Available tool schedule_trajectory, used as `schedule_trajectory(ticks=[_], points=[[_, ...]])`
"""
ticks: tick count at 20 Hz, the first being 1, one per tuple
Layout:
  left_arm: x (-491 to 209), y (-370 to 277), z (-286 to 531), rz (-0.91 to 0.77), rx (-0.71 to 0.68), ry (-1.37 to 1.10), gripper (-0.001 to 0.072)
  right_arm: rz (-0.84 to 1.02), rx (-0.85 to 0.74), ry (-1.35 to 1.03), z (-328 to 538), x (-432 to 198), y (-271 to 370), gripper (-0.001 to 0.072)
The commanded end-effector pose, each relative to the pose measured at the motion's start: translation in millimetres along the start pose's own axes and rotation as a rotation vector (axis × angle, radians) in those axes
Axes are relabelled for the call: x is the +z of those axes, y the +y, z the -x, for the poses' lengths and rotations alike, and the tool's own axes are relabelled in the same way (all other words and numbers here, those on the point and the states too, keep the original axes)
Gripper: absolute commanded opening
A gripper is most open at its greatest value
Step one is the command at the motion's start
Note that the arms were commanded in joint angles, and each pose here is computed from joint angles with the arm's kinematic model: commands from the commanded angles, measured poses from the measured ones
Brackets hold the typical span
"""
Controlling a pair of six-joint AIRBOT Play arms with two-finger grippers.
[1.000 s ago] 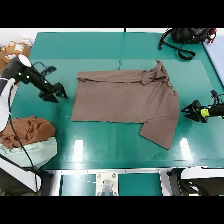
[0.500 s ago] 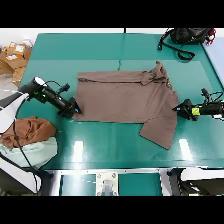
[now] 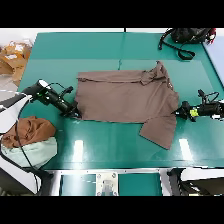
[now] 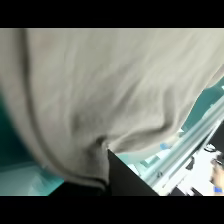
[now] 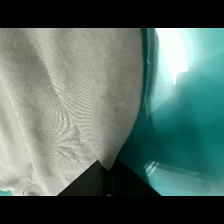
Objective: Fold the shirts.
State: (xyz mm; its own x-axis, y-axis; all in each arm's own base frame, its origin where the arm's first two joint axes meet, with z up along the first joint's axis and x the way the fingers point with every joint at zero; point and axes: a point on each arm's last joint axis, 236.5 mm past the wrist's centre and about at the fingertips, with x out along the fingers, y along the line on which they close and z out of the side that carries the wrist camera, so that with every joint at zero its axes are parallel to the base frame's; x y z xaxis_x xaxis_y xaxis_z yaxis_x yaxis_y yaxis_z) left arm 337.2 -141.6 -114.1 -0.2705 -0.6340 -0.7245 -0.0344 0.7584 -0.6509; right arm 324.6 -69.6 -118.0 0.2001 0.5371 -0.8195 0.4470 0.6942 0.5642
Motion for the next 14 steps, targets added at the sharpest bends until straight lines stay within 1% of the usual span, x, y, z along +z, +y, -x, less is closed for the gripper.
schedule_trajectory(ticks=[1, 3, 5, 8, 11, 14], points=[[17, -16, 24, -0.041, 0.006, -0.059, 0.0022, 0.033, 0.054, -0.033, 20, 13, 26, 0.0017], [32, -40, 58, -0.107, 0.031, -0.153, 0.0021, 0.106, 0.091, -0.115, 59, 34, 61, 0.0016], [39, -78, 104, -0.203, 0.053, -0.271, 0.0021, 0.193, 0.128, -0.257, 113, 55, 107, 0.0016], [27, -159, 198, -0.395, 0.101, -0.516, 0.0021, 0.367, 0.208, -0.53, 219, 56, 199, 0.0016], [-28, -258, 305, -0.641, 0.163, -0.848, 0.0022, 0.557, 0.249, -0.863, 337, 10, 288, 0.0016], [-129, -355, 402, -0.875, 0.202, -1.246, 0.0022, 0.704, 0.265, -1.21, 437, -71, 353, 0.0015]])
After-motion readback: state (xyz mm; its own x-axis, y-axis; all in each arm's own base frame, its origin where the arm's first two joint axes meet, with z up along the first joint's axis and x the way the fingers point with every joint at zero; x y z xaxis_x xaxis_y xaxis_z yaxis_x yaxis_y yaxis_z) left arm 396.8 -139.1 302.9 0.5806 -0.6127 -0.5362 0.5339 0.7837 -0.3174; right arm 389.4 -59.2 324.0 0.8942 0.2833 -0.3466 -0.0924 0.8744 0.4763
